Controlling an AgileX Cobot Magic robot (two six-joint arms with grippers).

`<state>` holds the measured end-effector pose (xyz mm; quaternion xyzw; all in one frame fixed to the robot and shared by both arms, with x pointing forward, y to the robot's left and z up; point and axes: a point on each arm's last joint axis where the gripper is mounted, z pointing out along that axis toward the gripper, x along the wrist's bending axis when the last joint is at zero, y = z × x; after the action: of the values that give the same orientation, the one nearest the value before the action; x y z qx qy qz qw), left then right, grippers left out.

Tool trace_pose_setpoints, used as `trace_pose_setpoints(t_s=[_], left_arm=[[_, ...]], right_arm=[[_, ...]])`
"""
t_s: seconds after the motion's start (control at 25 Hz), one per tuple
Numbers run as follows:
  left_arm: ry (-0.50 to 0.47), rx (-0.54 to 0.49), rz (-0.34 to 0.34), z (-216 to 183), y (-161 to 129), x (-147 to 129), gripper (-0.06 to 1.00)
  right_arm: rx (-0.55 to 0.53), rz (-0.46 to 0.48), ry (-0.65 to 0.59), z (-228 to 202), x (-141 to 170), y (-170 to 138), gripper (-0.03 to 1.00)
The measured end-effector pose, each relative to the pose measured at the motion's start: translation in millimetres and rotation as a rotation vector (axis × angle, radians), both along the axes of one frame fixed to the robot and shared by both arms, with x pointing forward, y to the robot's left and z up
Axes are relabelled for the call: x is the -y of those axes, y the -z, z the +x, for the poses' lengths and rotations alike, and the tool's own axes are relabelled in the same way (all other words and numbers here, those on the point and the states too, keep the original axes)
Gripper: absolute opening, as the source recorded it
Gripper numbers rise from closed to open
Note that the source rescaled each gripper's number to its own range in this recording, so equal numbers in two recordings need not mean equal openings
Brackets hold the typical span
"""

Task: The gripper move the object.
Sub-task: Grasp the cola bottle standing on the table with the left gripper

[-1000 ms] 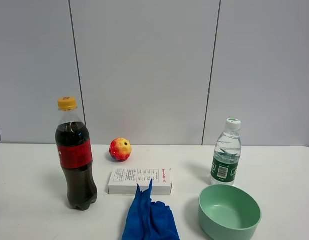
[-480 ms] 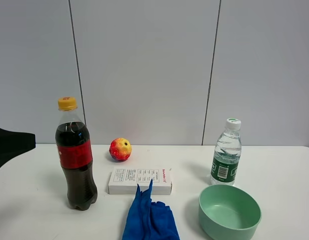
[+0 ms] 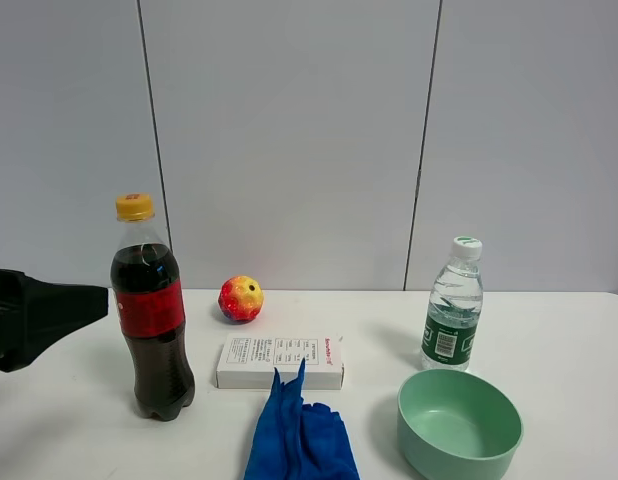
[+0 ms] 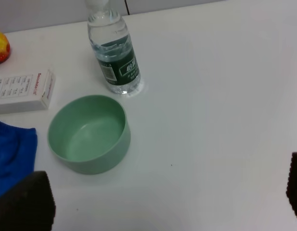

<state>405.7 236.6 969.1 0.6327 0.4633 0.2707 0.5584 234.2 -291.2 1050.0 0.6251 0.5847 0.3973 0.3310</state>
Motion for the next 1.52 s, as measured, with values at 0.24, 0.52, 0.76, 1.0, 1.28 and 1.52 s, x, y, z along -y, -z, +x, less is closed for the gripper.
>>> trace_pose_setpoints(t_s=[0.24, 0.52, 0.76, 1.0, 1.28, 1.52], left_arm=[[0.044, -0.017, -0.024, 10.0, 15.6, 7.2, 1.0], [0.039, 0.028, 0.0, 16.4, 22.1, 7.6, 1.0], [-0.028, 0.051, -0.001, 21.3, 23.4, 2.8, 1.0], [-0.097, 0.009, -0.021, 27.5, 34.4, -1.2, 1.0], [-0.059, 0.02, -0.022, 32.9, 38.4, 3.6, 1.0], [-0.015, 0.032, -0.014, 40.2, 39.3, 9.3, 1.0]], right_arm=[[0.0, 0.0, 0.0, 0.0, 0.0, 0.0, 1.0], [0.0, 0.0, 0.0, 0.0, 0.0, 0.0, 1.0], [0.0, 0.0, 0.0, 0.0, 0.0, 0.0, 1.0], [0.0, 0.0, 0.0, 0.0, 0.0, 0.0, 1.0], [0.0, 0.0, 0.0, 0.0, 0.0, 0.0, 1.0], [0.0, 0.0, 0.0, 0.0, 0.0, 0.0, 1.0]])
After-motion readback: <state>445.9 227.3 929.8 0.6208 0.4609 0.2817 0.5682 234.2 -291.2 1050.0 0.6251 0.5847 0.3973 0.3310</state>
